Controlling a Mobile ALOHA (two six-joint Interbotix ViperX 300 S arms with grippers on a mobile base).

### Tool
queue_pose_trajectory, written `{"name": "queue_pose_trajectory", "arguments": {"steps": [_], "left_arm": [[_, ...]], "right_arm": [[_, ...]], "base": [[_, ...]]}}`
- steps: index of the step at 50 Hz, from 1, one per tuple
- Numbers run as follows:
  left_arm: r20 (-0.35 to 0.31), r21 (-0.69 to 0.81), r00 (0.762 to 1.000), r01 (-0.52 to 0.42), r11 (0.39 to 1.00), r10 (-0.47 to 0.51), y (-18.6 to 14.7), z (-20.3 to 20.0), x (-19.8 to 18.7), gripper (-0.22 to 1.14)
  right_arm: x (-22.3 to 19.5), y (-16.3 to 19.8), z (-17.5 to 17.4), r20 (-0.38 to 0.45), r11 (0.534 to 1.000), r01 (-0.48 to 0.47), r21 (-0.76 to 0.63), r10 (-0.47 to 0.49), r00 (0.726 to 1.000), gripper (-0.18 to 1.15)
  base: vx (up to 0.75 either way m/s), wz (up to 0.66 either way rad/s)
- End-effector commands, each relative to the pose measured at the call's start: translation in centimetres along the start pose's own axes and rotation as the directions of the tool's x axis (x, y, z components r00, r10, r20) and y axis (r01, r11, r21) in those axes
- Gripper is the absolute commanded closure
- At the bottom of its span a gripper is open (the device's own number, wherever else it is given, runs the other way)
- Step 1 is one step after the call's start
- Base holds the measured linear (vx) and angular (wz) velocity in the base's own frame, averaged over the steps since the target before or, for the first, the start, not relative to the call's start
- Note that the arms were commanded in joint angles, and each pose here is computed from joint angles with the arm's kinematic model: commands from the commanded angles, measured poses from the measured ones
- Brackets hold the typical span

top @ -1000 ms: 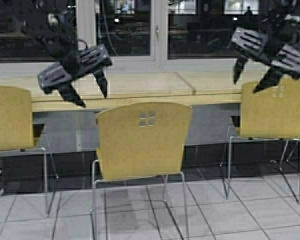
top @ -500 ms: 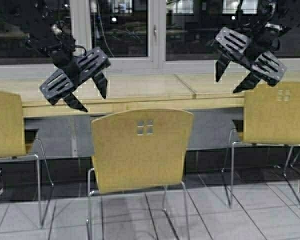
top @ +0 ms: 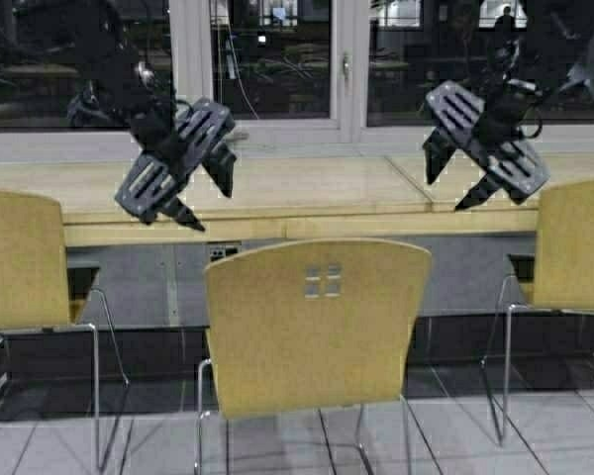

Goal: Push the chairs under the table

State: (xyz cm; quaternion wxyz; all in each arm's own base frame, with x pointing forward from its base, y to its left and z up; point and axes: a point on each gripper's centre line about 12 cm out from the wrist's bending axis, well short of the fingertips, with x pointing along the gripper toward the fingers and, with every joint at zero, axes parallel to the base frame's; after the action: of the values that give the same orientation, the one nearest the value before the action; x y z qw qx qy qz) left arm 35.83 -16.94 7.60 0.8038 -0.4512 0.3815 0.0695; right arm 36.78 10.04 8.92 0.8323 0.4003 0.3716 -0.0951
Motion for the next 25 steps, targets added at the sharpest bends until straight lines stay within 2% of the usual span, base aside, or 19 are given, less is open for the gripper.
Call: {"name": "queue_pose_trajectory", "arguments": {"steps": [1,9,18,25], "left_arm": [[0.015,-0.021,0.999,0.033,0.999,-0.032,-1.2,0.1,0.5,0.03],[0.013,-0.035,1.0,0.016,0.999,-0.016,-0.7,-0.1,0.9,0.03],[0.009,-0.118,1.0,0.016,0.993,-0.015,-1.1,-0.6,1.1,0.02],[-0.003,-0.141,1.0,0.016,0.99,-0.017,-1.3,-1.5,1.2,0.03]], "right_arm": [[0.5,1.5,0.6,-0.003,1.0,-0.019,0.005,0.019,1.0,0.12],[1.2,1.1,-0.4,-0.054,0.999,0.022,0.044,-0.02,0.998,0.12],[1.2,0.1,-0.5,-0.055,0.982,0.059,0.181,-0.05,0.997,0.12],[1.2,-0.2,-0.7,-0.059,0.974,0.073,0.214,-0.061,0.996,0.13]], "base": [[0.29,0.06],[0.28,0.04],[0.27,-0.03],[0.23,-0.03]]}}
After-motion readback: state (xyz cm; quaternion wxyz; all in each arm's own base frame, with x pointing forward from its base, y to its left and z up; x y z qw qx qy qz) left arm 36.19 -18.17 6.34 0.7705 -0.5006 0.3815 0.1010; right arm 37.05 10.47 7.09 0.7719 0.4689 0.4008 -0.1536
